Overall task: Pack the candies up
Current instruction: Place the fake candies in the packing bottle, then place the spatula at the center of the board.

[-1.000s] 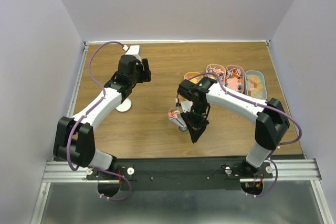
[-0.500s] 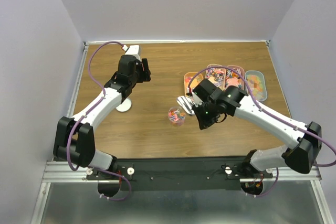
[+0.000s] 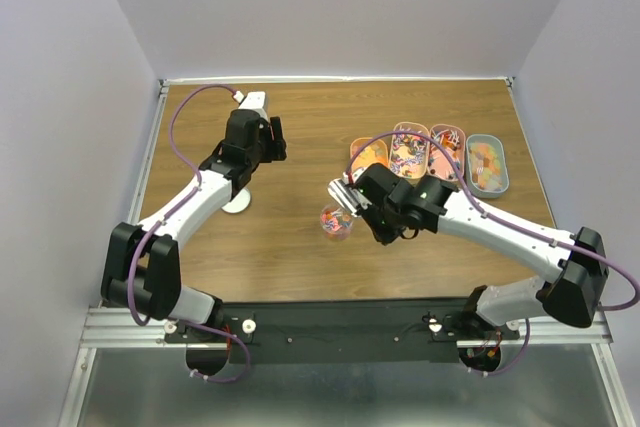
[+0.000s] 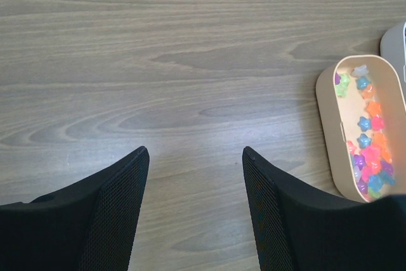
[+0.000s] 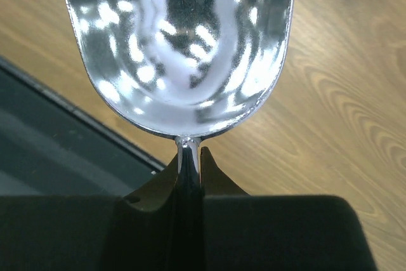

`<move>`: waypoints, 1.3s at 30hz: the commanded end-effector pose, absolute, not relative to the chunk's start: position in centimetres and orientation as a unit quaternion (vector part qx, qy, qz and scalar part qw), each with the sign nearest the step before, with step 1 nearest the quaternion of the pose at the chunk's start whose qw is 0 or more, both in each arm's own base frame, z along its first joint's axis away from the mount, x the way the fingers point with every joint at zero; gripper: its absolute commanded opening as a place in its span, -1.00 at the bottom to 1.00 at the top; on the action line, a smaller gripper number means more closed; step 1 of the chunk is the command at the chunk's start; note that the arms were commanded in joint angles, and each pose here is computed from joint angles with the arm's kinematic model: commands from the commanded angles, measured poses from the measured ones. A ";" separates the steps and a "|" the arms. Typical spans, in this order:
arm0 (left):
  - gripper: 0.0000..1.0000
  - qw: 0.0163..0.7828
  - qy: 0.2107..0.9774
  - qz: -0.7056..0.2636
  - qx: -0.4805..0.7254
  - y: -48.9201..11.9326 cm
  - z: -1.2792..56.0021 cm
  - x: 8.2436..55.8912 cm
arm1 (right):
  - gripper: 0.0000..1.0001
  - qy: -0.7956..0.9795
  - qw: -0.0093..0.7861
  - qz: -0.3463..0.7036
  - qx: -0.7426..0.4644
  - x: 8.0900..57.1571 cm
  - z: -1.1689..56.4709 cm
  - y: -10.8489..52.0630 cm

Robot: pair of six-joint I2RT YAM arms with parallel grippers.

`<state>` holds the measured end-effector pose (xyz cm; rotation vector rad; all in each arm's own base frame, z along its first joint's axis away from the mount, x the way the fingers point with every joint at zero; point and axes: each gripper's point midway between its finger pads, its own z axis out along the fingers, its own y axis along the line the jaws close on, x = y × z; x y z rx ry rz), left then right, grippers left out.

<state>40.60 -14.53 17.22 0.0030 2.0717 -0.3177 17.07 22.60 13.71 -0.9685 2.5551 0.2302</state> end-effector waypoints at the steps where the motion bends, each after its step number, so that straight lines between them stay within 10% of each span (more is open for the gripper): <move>1: 0.37 0.513 0.848 -0.131 -0.012 -14.0 18.3 40.0 | -0.99 0.919 0.253 0.005 -0.302 19.7 12.5 21.0; 33: 0.40 0.477 0.869 -0.127 -0.045 -12.8 16.5 36.8 | -0.99 0.989 0.134 -0.053 0.038 13.1 2.0 11.7; 39: 0.40 0.463 0.875 -0.118 -0.076 -11.9 15.8 35.4 | -0.43 0.990 0.119 -0.062 0.034 13.4 1.3 11.3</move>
